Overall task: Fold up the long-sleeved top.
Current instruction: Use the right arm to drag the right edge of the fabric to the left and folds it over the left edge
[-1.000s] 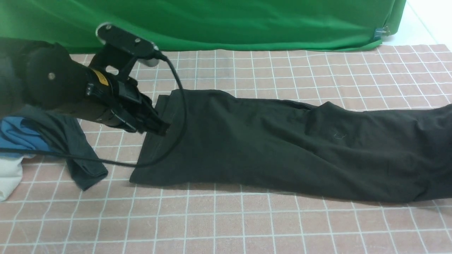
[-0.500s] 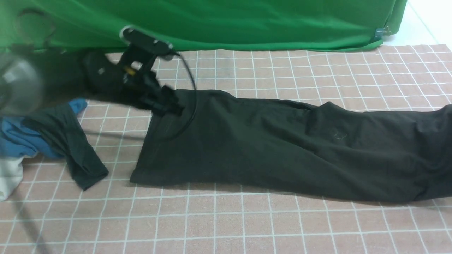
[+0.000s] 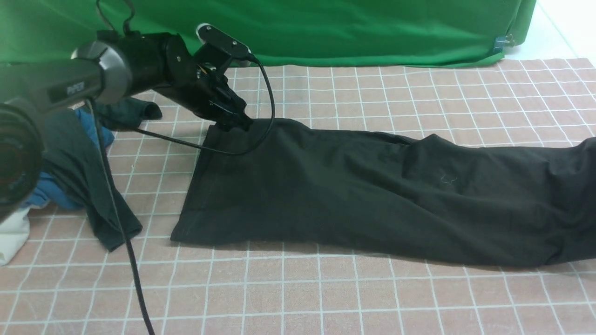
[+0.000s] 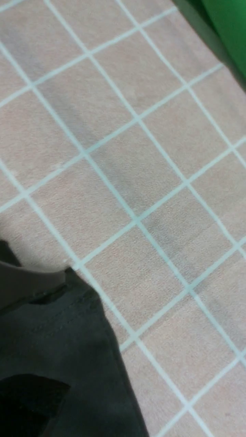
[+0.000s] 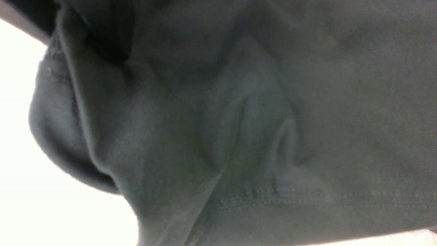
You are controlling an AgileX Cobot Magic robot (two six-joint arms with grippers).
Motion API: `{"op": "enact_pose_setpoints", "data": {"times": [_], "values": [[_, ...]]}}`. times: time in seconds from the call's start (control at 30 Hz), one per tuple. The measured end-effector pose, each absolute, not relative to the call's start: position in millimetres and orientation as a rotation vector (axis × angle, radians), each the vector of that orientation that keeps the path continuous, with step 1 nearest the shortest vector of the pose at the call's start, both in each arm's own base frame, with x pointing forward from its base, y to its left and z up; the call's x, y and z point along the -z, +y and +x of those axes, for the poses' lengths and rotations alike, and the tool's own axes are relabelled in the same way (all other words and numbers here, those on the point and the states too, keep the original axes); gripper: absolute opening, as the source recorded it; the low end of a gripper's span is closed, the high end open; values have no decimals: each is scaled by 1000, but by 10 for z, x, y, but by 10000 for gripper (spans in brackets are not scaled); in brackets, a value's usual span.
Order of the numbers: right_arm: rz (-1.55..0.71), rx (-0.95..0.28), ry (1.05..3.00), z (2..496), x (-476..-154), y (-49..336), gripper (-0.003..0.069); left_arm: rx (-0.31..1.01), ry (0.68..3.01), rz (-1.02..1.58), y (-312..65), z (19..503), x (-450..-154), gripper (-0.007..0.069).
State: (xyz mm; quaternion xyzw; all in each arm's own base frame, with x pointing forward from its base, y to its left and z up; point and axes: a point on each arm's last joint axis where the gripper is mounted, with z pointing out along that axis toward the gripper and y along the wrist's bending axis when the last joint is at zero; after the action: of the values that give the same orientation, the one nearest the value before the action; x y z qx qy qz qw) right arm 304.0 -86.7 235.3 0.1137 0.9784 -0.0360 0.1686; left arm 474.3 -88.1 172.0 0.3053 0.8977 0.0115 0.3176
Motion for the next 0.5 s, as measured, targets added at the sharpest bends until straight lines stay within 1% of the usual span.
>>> {"op": "enact_pose_setpoints", "data": {"times": [0.17,0.33,0.4,0.5], "values": [[320,103,2782,3040,-2353,-867,102,-39,2381,852,-885,4775,-1553,361],[321,103,2779,3042,-2354,-867,102,-46,2376,865,-887,4794,-1489,355],[321,103,2779,3042,-2354,-867,102,-56,2361,882,-887,4804,-1489,331],[322,100,2778,3043,-2354,-866,102,-73,2326,937,-893,4816,-1490,246]]}}
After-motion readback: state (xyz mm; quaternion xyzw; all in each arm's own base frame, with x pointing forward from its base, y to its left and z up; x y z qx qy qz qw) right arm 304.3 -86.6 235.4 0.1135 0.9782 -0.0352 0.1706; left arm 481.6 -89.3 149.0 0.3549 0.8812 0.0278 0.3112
